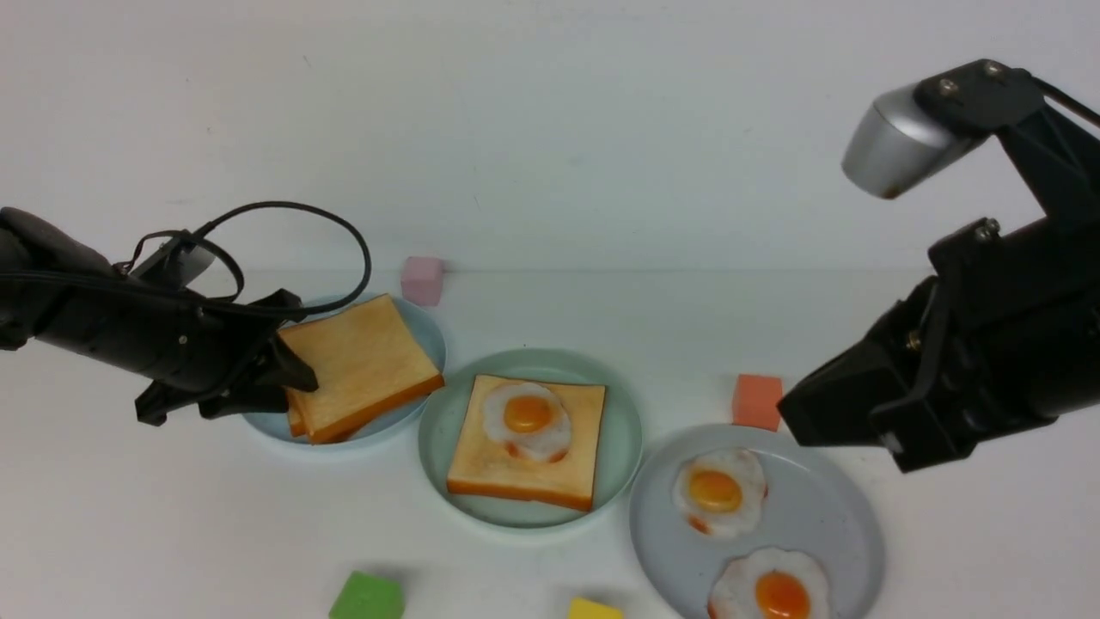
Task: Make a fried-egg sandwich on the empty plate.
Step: Use the left arm to grab a slice of bread, then use the left arm to place a slice of bread on the fried egg in the middle
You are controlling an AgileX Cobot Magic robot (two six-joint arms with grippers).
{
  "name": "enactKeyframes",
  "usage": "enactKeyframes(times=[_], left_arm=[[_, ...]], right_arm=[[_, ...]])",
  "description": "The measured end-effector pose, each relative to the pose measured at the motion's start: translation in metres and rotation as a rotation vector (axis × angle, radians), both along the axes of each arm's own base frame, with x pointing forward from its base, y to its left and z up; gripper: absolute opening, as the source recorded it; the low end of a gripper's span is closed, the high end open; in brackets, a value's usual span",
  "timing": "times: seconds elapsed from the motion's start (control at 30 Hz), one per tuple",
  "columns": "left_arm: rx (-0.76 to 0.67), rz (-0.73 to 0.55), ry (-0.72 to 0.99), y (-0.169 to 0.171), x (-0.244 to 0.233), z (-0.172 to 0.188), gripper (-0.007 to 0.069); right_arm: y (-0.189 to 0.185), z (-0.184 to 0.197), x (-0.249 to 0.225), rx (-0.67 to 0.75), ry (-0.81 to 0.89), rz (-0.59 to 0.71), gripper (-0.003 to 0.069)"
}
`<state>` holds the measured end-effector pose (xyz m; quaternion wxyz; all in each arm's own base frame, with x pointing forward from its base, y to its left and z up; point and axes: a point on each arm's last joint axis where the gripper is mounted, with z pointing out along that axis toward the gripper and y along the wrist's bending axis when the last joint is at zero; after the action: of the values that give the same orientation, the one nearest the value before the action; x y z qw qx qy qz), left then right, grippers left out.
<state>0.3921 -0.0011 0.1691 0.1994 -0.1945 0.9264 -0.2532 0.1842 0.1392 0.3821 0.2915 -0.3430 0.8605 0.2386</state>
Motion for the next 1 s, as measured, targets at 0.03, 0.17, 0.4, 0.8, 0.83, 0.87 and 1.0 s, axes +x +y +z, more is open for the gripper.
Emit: enactKeyframes(times=[0.03, 0.17, 0.4, 0.8, 0.83, 0.87, 1.0], left_arm=[[0.0, -0.002, -0.001, 0.0, 0.0, 0.0, 0.021], [0.003, -0.004, -0.004, 0.0, 0.0, 0.0, 0.0162], [0.014, -0.02, -0.001, 0.0, 0.0, 0.0, 0.0025], [-0.01, -0.311, -0.178, -0.028, -0.019, 0.057, 0.0007], [-0.025, -0.362, -0.197, -0.037, -0.022, 0.061, 0.0007], [-0.04, -0.418, -0.207, -0.049, -0.025, 0.063, 0.0007], [-0.04, -0.549, -0.211, -0.086, -0.03, 0.057, 0.0007]], right_arm=[[0.0, 0.0, 0.0, 0.0, 0.0, 0.0, 0.0169], [0.0, 0.0, 0.0, 0.0, 0.0, 0.0, 0.0176], [0.001, 0.0, 0.0, 0.009, 0.005, 0.001, 0.0185], [0.0, 0.0, -0.001, 0.019, 0.03, -0.021, 0.0225], [0.0, 0.0, -0.001, 0.019, 0.032, -0.021, 0.0228], [0.0, 0.0, -0.001, 0.02, 0.033, -0.023, 0.0231], [0.0, 0.0, -0.002, 0.017, 0.042, -0.022, 0.0237]])
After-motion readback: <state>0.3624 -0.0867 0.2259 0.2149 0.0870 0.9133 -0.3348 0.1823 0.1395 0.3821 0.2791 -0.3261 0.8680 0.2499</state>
